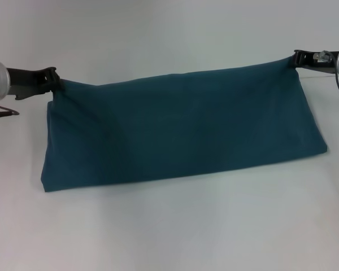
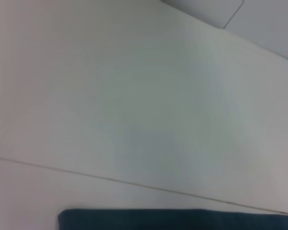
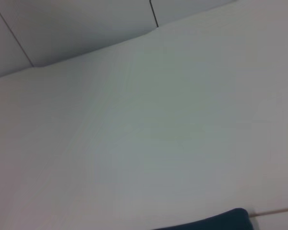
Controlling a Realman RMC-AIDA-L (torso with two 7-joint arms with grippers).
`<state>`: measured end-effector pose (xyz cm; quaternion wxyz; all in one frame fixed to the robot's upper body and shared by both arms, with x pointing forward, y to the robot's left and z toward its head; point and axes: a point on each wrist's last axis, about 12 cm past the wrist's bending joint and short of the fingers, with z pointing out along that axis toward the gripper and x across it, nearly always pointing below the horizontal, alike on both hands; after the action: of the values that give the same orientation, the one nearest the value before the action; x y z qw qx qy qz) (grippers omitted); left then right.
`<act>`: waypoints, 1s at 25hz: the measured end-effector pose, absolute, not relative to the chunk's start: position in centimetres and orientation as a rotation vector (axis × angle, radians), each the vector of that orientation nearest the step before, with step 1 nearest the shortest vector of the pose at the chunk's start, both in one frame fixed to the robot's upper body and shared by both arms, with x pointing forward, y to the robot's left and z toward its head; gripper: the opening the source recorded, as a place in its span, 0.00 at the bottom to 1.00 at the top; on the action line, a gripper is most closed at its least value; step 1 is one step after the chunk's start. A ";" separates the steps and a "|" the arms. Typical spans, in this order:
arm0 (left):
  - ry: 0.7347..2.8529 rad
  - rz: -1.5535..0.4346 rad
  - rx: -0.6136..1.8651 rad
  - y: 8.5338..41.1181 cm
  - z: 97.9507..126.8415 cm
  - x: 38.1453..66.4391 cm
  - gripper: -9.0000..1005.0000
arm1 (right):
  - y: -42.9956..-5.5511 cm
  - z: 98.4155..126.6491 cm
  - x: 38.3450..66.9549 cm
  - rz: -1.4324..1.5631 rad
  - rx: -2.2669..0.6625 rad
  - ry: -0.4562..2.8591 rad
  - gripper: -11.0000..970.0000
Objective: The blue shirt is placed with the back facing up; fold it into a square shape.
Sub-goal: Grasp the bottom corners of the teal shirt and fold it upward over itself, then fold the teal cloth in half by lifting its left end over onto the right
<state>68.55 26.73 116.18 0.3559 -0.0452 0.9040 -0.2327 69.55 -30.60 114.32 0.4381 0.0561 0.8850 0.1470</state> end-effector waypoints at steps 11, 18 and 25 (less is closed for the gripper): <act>2.291 -0.593 -0.201 27.0 115.4 68.6 0.13 | -32.6 115.1 70.1 0.329 0.153 2.214 0.10; 2.292 -0.624 -0.248 27.9 114.8 67.8 0.49 | -34.5 115.7 69.1 0.409 0.182 2.249 0.51; 2.199 -0.883 -0.320 29.3 114.1 64.5 0.60 | -35.6 114.7 63.5 0.853 0.245 2.178 0.68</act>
<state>64.46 29.31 114.07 0.3664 -0.1246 0.8557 -0.3435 63.50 -35.62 114.66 0.3845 0.0962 0.8548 0.3349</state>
